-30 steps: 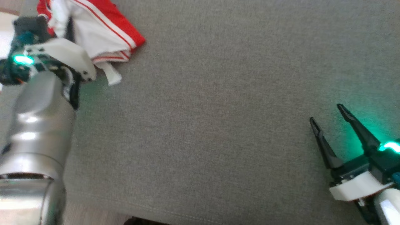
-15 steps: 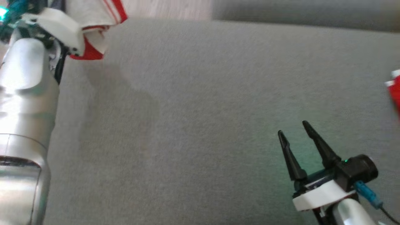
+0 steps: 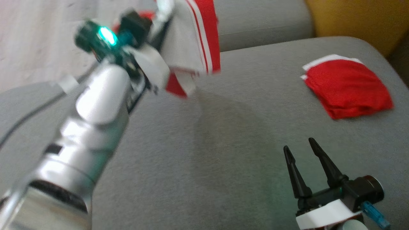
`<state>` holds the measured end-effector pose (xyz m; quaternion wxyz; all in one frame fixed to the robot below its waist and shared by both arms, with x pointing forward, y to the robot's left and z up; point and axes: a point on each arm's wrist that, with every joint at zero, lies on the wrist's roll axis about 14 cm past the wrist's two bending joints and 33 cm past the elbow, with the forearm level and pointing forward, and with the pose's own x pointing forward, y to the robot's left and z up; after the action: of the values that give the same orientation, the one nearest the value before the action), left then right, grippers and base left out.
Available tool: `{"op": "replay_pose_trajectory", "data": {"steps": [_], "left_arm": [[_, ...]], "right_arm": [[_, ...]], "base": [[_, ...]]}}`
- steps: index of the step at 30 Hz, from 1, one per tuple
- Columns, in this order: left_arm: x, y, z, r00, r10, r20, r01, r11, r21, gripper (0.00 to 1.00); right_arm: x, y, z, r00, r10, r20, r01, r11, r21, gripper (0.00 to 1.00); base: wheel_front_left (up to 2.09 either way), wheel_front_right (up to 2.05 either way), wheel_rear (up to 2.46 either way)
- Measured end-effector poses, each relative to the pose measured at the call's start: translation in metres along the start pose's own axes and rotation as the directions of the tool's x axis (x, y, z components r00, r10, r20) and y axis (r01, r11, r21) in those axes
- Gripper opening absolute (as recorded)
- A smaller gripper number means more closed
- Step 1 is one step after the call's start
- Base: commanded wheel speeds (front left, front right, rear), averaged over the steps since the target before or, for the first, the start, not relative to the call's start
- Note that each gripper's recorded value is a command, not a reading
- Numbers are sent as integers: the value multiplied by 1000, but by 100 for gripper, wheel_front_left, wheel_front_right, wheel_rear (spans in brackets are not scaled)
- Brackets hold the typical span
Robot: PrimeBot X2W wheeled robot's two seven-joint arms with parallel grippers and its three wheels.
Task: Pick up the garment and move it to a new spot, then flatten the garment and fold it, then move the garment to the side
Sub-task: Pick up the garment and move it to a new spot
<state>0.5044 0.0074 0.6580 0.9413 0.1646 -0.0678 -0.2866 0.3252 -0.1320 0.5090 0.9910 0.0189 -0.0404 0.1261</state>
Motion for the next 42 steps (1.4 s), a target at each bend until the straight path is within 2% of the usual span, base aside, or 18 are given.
{"op": "replay_pose_trajectory", "data": {"steps": [3, 4, 8, 12, 16, 17, 18, 20, 24, 29, 33, 36, 40, 42], "left_arm": [[7, -54, -19, 990, -133, -40, 131, 991, -39, 0], [8, -89, -35, 974, -216, -72, 211, 975, -74, 0], [6, -155, -72, 923, -361, -132, 335, 924, -187, 0], [-5, -193, -128, 872, -439, -218, 379, 886, -268, 0], [-17, -211, -168, 863, -438, -252, 363, 885, -292, 0], [-18, -214, -169, 870, -431, -240, 362, 888, -284, 44], [-20, -216, -168, 876, -428, -222, 372, 893, -254, 100], [-21, -216, -160, 895, -406, -186, 370, 907, -200, 100], [-25, -209, -143, 932, -335, -138, 308, 934, -180, 100], [-54, -188, -119, 983, -164, -77, 142, 961, -237, 100], [-95, -152, -131, 994, 6, -108, -30, 974, -223, 100], [-129, -120, -133, 979, 164, -117, -187, 956, -226, 100], [-171, -98, -129, 939, 321, -126, -344, 900, -267, 100], [-191, -89, -128, 914, 385, -125, -405, 878, -257, 100]], "right_arm": [[-12, -13, 5, 998, -64, 16, 64, 998, 2, 100], [-20, -22, 7, 994, -104, 20, 104, 995, 4, 100], [-28, -33, 0, 988, -155, -8, 155, 988, 8, 100], [-24, -39, -14, 983, -176, -59, 177, 984, 13, 100], [-14, -46, -18, 979, -188, -73, 189, 982, 8, 100], [-14, -47, -19, 979, -191, -78, 192, 981, 11, 100], [-13, -47, -21, 978, -191, -82, 193, 981, 14, 100], [-14, -45, -21, 978, -191, -81, 193, 981, 20, 100], [-20, -43, -22, 977, -196, -79, 199, 980, 32, 100], [-31, -34, -25, 979, -183, -85, 188, 981, 53, 100], [-29, -23, -24, 987, -143, -77, 147, 988, 54, 100], [-23, -18, -18, 991, -119, -53, 122, 991, 56, 100], [-19, -9, -15, 995, -90, -39, 92, 994, 59, 100], [-22, -4, -18, 996, -77, -47, 80, 995, 65, 100]], "base": [[0, 0, 0], [0, 0, 0], [0, 0, 0], [0, 0, 0], [0, 0, 0], [0, 0, 0], [0, 0, 0], [0, 0, 0], [0, 0, 0], [0, 0, 0], [0, 0, 0], [0, 0, 0], [0, 0, 0], [0, 0, 0]]}}
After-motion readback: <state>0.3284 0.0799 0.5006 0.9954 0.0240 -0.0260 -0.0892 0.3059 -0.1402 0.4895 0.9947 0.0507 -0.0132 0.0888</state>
